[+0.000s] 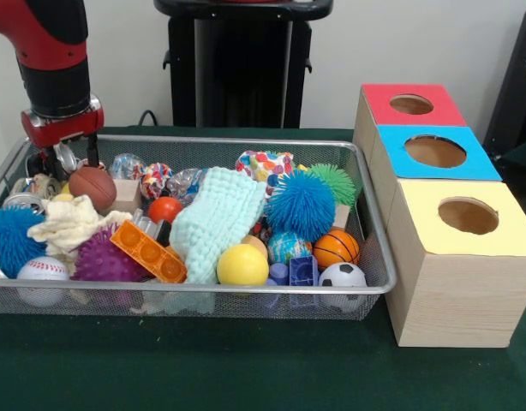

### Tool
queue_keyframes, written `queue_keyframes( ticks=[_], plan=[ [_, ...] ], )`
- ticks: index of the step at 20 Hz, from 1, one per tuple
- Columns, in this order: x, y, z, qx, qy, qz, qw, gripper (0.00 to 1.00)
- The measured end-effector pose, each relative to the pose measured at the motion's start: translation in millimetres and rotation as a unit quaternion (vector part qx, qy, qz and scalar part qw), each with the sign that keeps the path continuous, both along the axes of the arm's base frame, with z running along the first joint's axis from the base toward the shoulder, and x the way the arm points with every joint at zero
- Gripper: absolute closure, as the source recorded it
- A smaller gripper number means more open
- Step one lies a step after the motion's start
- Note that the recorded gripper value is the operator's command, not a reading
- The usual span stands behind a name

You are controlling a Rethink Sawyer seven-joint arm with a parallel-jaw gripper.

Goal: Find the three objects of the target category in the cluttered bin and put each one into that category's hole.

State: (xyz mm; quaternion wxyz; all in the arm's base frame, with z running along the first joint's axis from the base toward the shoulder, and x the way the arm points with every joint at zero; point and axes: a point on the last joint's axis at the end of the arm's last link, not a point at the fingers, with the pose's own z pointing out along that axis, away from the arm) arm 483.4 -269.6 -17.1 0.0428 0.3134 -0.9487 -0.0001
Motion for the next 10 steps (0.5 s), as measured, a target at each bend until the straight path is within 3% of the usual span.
queue_keyframes(
  ticks=[10],
  plan=[
    [-0.7,0.9,-3.1,0.005,0.000,-0.003,1.0000,0.00]
  ],
)
